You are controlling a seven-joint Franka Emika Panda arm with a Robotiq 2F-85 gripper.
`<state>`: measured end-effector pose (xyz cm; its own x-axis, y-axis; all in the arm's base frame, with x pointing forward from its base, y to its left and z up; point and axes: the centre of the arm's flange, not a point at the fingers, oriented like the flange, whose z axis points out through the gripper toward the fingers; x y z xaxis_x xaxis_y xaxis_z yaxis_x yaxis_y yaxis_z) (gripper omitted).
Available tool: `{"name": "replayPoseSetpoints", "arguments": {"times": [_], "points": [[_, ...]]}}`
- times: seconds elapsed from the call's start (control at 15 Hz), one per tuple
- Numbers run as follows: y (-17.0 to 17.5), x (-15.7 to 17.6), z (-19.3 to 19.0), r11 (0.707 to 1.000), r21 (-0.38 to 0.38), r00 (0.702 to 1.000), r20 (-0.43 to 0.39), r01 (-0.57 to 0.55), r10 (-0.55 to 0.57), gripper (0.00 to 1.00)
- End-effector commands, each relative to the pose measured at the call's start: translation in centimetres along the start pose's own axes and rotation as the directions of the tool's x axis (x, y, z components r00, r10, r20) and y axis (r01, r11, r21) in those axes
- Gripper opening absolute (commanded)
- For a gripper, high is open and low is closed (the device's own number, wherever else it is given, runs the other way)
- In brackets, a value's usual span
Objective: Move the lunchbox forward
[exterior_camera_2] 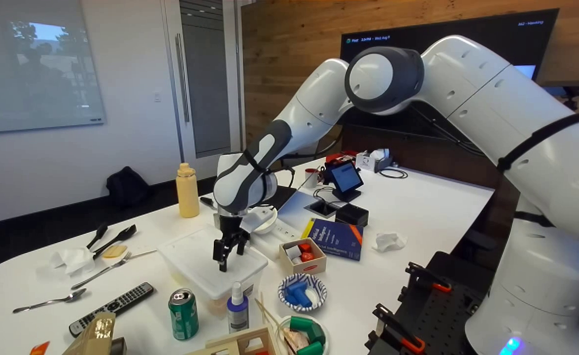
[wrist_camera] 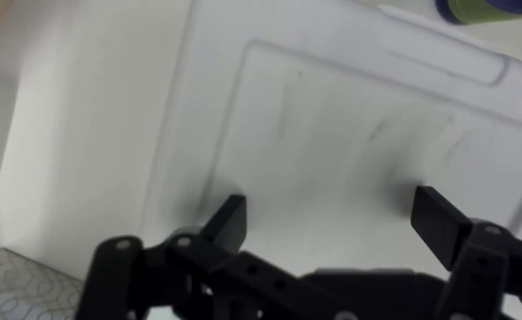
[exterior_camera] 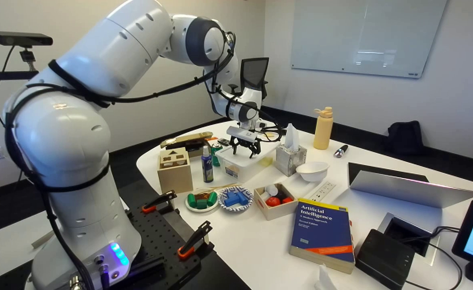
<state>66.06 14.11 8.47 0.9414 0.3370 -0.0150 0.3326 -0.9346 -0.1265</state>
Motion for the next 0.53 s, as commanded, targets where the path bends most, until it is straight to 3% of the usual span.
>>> {"name": "replayPoseSetpoints", "arguments": {"times": [0.0,0.47], "points": [[0.4,-2.8,0.4,0.998,0.013,0.995,0.081,-0.055,0.054,1.0],[3.1,-6.1,-0.1,0.988,-0.006,0.978,0.139,-0.154,0.153,1.0]]}}
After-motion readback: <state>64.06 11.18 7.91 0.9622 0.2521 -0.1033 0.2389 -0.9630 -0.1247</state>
